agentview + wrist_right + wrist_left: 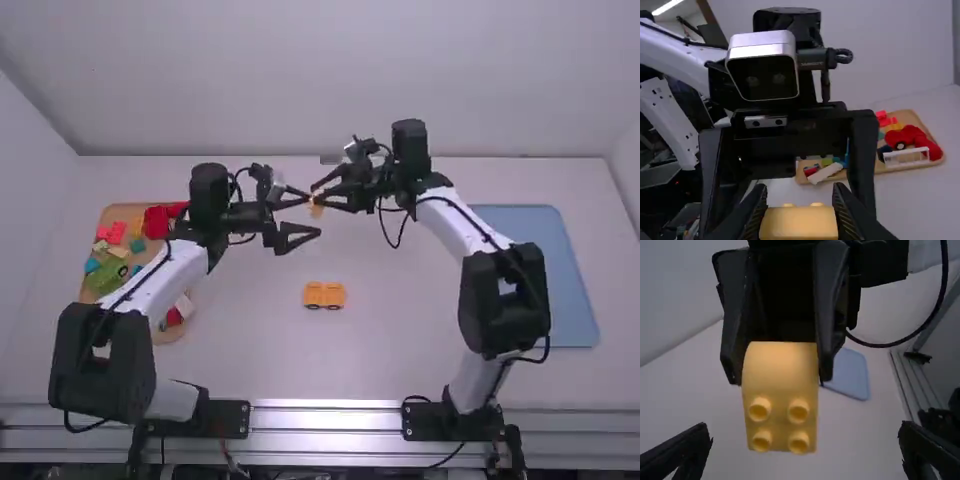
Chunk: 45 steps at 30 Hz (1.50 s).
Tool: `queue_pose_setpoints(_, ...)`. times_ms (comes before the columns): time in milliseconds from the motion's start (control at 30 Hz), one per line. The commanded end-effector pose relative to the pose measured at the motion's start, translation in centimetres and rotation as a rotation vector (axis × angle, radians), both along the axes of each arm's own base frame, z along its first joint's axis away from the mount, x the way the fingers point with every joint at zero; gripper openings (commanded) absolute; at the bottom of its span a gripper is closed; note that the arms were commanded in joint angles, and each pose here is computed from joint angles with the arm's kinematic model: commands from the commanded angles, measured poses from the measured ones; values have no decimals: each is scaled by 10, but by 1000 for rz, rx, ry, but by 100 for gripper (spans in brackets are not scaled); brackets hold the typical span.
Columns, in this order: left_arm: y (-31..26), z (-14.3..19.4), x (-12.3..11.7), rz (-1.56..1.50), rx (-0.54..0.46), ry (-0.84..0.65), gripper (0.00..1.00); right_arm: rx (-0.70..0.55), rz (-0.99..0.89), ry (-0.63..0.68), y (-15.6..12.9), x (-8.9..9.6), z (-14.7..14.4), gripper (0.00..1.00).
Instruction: Assemble lego blocks to make yellow taxi
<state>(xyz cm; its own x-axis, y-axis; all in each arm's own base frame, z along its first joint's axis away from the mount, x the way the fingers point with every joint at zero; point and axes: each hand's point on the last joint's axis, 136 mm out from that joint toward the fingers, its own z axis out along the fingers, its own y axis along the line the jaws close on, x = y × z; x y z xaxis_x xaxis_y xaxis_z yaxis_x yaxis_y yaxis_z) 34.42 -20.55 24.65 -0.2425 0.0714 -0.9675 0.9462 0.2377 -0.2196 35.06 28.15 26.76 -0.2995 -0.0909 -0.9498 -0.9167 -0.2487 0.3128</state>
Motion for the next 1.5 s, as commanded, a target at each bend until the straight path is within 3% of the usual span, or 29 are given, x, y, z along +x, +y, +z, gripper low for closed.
queue_pose_setpoints(0,-1,7,-3,-32,-13,-20,97,21,34,-29,3,-5,7,23)
queue_pose_setpoints(100,-1,7,-3,-32,-13,-20,91,13,18,-35,5,-3,6,23)
queue_pose_setpoints(233,-1,7,-3,-32,-13,-20,74,12,23,-34,7,-4,5,23)
queue_pose_setpoints(267,-1,7,-2,-32,-12,-21,64,12,18,-34,5,-3,5,23)
queue_pose_setpoints(433,-1,8,-2,-32,-14,-29,56,-2,-2,-33,8,0,3,23)
queue_pose_setpoints(800,-1,12,-1,-30,-23,-36,17,-11,-23,-37,8,4,1,23)
queue_pose_setpoints(933,-1,12,-1,-29,-23,-41,16,-10,-15,-41,11,1,1,24)
queue_pose_setpoints(967,-1,12,-1,-29,-23,-40,18,-10,-16,-42,11,2,1,31)
queue_pose_setpoints(1000,-1,12,0,-27,-22,-39,17,-12,-24,-45,10,3,1,53)
queue_pose_setpoints(1033,-1,12,0,-26,-22,-38,17,-13,-27,-47,10,4,1,58)
queue_pose_setpoints(1067,-1,11,-1,-26,-21,-30,14,-19,-47,-52,9,8,1,71)
queue_pose_setpoints(1100,-1,10,-1,-25,-19,-23,13,-27,-66,-55,9,12,0,75)
queue_pose_setpoints(1133,0,6,3,-1,-9,-4,9,-51,-121,-40,10,22,-1,88)
queue_pose_setpoints(1167,0,5,3,4,-7,0,8,-54,-129,-38,9,24,-1,88)
queue_pose_setpoints(1200,3,-4,10,59,19,40,8,-82,-218,-11,6,41,-1,97)
queue_pose_setpoints(1233,6,-11,15,102,42,73,7,-103,-297,5,2,56,-3,99)
queue_pose_setpoints(1367,16,-46,27,258,153,205,7,-186,-571,22,-27,99,-6,99)
queue_pose_setpoints(1467,26,-68,32,367,252,283,7,-257,-728,47,-52,113,-6,99)
